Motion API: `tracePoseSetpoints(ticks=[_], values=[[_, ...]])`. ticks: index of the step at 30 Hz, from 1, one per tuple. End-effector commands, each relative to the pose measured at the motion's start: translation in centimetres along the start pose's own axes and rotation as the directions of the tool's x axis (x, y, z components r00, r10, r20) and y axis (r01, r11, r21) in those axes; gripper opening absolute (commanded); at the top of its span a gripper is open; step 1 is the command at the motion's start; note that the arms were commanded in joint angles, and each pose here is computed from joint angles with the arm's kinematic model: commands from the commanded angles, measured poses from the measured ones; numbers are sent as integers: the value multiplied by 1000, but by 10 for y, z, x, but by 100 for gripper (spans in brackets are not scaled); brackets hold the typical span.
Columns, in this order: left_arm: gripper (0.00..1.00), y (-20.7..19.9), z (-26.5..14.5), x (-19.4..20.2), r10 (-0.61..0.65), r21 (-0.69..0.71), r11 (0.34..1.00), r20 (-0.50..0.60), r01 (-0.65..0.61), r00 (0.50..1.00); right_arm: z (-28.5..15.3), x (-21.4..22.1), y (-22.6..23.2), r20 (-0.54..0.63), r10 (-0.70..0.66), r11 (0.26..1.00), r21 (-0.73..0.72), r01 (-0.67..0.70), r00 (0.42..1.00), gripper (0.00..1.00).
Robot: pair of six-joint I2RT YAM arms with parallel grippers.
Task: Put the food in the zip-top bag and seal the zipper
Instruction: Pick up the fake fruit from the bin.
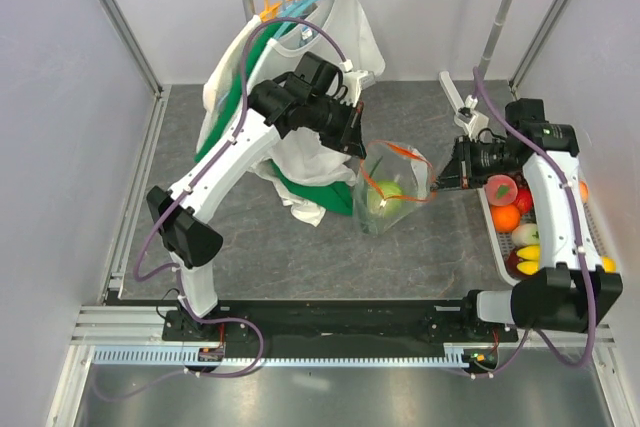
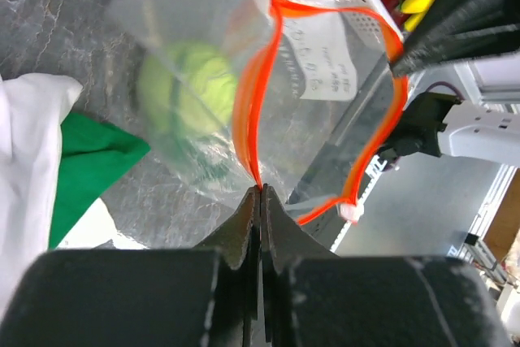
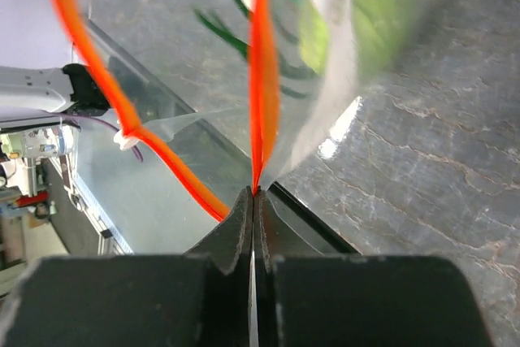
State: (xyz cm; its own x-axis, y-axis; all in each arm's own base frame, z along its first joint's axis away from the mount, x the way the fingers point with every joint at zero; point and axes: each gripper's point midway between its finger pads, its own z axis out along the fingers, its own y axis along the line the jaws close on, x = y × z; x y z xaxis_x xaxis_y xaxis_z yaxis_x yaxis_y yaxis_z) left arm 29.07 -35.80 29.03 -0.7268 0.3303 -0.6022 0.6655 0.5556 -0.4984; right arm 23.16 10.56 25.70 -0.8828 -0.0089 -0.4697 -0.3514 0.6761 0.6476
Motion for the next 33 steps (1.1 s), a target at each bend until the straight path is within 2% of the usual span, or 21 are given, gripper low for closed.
tracePoseSetpoints(ticks=[1, 2, 3, 4, 5, 6, 8, 10, 11, 12, 13, 14, 16, 21, 24, 26, 30, 33], values=[[2, 11, -6, 2, 69, -60, 996, -3, -69, 998, -4, -14, -9, -2, -35, 998, 44, 35, 999, 3], [2, 11, -4, 2, 63, -58, 996, -1, -63, 998, -7, -20, -9, 11, -86, 995, 52, 86, 996, 10], [2, 13, -2, 1, 61, -59, 996, 1, -61, 998, -11, -25, -6, 15, -133, 990, 59, 132, 991, 41], [2, 14, -1, 1, 59, -62, 996, 3, -58, 998, -21, -35, -4, 24, -181, 979, 95, 178, 983, 58], [2, 16, 3, 2, 55, -63, 997, -1, -55, 998, -27, -42, -3, 31, -221, 969, 121, 216, 975, 70], [2, 17, 6, 3, 47, -58, 997, -8, -47, 999, -40, -56, 1, 46, -334, 932, 164, 323, 942, 87], [2, 18, 11, 6, 27, -51, 998, -20, -28, 999, -53, -58, -15, -38, -406, 879, 258, 401, 913, 95], [2, 18, 15, 9, 11, -42, 999, -32, -13, 999, -68, -61, -33, -124, -518, 775, 350, 526, 846, 98], [2, 18, 17, 10, 2, -39, 999, -37, -3, 999, -79, -55, -52, -218, -530, 707, 421, 569, 820, 98], [2, 18, 18, 10, -2, -31, 1000, -38, 0, 999, -80, -42, -68, -298, -530, 675, 418, 608, 794, 98], [2, 18, 19, 11, -4, -29, 1000, -40, 3, 999, -90, -35, -76, -377, -561, 602, 426, 676, 737, 98], [2, 18, 19, 12, -10, -26, 1000, -43, 9, 999, -101, -27, -90, -463, -536, 547, 447, 708, 706, 98], [2, 19, 21, 14, -12, -24, 1000, -48, 11, 999, -114, -8, -99, -559, -534, 470, 427, 772, 634, 98], [2, 19, 23, 17, -22, -15, 1000, -54, 21, 998, -159, 34, -117, -750, -372, 324, 447, 834, 547, 98], [2, 19, 25, 18, -22, -11, 1000, -58, 22, 998, -181, 59, -125, -832, -262, 260, 427, 866, 489, 98], [2, 19, 27, 19, -23, -9, 1000, -60, 23, 998, -189, 76, -130, -876, -199, 247, 390, 887, 440, 98], [2, 19, 28, 20, -31, -1, 1000, -62, 31, 998, -193, 117, -141, -926, -118, 246, 321, 915, 357, 98], [2, 17, 28, 23, -36, 12, 999, -69, 37, 997, -190, 130, -147, -941, -96, 267, 288, 919, 323, 98]])
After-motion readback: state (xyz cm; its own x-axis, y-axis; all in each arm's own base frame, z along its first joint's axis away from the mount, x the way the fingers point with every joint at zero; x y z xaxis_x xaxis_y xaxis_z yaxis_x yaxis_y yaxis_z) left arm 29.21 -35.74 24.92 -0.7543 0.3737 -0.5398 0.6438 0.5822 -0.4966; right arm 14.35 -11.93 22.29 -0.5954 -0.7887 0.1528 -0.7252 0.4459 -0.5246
